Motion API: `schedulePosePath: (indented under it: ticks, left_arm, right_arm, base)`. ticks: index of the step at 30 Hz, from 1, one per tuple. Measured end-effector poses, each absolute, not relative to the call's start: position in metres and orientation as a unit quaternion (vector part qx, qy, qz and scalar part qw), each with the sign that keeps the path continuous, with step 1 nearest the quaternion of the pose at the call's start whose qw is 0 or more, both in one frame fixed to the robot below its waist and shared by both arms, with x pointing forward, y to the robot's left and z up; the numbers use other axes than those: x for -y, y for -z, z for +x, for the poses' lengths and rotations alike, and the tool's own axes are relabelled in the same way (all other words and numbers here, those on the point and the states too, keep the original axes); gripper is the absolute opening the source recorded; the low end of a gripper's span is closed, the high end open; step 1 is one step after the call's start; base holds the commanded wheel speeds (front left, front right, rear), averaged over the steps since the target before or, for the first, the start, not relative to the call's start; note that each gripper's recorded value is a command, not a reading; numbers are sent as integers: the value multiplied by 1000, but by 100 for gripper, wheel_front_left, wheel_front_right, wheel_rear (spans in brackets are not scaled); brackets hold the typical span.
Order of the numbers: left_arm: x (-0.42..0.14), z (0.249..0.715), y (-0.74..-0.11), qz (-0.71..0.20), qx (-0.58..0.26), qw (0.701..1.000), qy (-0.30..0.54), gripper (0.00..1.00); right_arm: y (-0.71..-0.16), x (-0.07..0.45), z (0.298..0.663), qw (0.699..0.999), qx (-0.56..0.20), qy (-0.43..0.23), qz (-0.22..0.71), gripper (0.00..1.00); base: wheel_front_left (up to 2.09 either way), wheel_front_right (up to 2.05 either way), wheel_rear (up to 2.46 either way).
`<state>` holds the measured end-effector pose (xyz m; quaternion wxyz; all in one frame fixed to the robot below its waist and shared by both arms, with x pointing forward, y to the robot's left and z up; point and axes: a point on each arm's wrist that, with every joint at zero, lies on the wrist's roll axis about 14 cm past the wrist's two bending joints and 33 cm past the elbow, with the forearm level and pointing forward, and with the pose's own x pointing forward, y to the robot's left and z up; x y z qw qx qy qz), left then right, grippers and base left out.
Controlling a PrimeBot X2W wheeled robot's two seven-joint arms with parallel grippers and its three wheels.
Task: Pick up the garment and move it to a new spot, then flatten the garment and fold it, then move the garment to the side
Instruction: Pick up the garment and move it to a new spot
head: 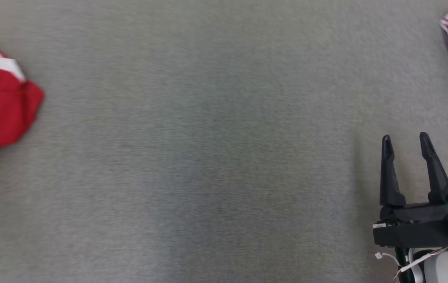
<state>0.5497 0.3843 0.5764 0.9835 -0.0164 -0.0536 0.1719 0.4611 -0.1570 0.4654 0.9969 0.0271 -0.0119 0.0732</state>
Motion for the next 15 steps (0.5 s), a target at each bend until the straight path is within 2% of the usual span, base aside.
schedulePosePath:
  ticks: [6,12,15]
  left_arm:
    - [-370,579,-489,-36,-92,983,-158,100]
    - [-359,570,-401,-52,-250,954,-155,100]
    - [-359,562,-383,-58,-291,942,-159,100]
  right_arm:
    - [-448,189,455,999,-15,-30,10,100]
    - [-437,206,449,999,-36,-9,-4,100]
    - [-436,205,448,999,-39,-10,-8,100]
  base:
    - [0,0,0]
    - [0,0,0]
    - [0,0,0]
